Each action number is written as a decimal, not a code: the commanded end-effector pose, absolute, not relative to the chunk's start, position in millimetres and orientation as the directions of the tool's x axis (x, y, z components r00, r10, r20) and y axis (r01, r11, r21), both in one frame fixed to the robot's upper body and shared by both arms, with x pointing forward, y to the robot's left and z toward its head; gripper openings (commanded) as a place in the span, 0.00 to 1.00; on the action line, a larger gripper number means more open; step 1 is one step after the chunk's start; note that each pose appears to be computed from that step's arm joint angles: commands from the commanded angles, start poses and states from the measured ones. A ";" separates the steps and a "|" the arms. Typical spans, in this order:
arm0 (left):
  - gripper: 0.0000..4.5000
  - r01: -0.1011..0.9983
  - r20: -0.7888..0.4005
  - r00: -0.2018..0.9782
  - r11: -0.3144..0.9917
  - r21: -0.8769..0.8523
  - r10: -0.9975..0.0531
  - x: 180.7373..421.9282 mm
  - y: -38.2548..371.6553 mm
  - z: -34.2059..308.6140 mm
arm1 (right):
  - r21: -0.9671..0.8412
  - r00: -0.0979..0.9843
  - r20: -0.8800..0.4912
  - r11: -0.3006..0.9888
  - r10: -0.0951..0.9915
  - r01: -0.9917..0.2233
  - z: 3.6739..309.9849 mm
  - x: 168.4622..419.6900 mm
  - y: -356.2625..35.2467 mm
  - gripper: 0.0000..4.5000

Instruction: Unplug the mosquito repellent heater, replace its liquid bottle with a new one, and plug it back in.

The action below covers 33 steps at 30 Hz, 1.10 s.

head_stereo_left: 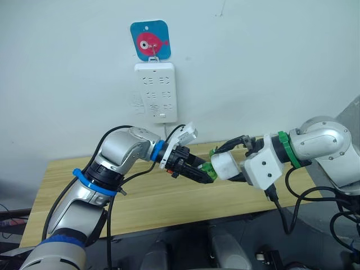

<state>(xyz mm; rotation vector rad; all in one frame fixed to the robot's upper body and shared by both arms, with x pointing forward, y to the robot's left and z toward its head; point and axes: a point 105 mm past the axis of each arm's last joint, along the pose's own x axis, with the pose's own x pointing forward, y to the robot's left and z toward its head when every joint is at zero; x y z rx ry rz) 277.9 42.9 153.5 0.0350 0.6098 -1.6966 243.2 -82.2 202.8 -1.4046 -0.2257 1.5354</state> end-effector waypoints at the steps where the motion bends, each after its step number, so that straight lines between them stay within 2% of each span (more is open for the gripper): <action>1: 0.50 0.935 -0.324 -0.223 -0.107 -0.338 -0.919 279.5 44.2 160.3 | -0.730 0.239 -0.648 -0.500 0.723 -0.465 206.6 247.1 -94.4 1.00; 8: 0.50 0.965 -0.301 -0.154 -0.078 -0.250 -0.941 281.3 52.8 149.3 | -0.708 0.344 -0.681 -0.460 0.647 -0.536 199.0 249.5 -140.1 1.00; 10: 0.50 0.970 -0.242 -0.096 -0.036 -0.242 -0.966 282.3 52.4 146.5 | -0.716 0.418 -0.664 -0.366 0.621 -0.594 203.8 252.5 -159.3 1.00; 13: 0.50 0.970 -0.096 0.068 0.088 -0.228 -0.993 291.6 47.9 146.1 | -0.719 0.521 -0.597 -0.119 0.609 -0.685 212.0 250.6 -182.4 1.00; 15: 0.50 0.963 -0.010 0.193 0.191 -0.190 -0.981 301.5 45.9 148.7 | -0.688 0.583 -0.513 0.106 0.630 -0.718 216.3 247.8 -187.3 1.00; 17: 0.50 0.959 0.060 0.277 0.273 -0.071 -0.959 307.1 44.2 152.5 | -0.590 0.641 -0.357 0.369 0.679 -0.719 222.9 243.0 -177.8 1.00; 19: 0.50 0.949 0.120 0.311 0.315 0.015 -0.943 307.9 41.9 156.6 | -0.457 0.669 -0.215 0.532 0.712 -0.713 225.9 237.8 -160.1 1.00; 22: 0.50 0.905 0.219 0.374 0.407 0.127 -0.901 312.1 40.4 165.4 | -0.255 0.692 -0.026 0.665 0.721 -0.702 227.5 234.4 -126.9 1.00; 27: 0.50 0.850 0.314 0.421 0.491 0.190 -0.851 315.0 40.1 173.9 | -0.067 0.784 0.088 0.789 0.614 -0.610 232.0 254.3 -106.3 1.00; 33: 0.50 0.813 0.371 0.452 0.546 0.202 -0.811 321.8 35.0 184.9 | 0.062 0.799 0.145 0.801 0.584 -0.596 239.7 264.8 -88.7 1.00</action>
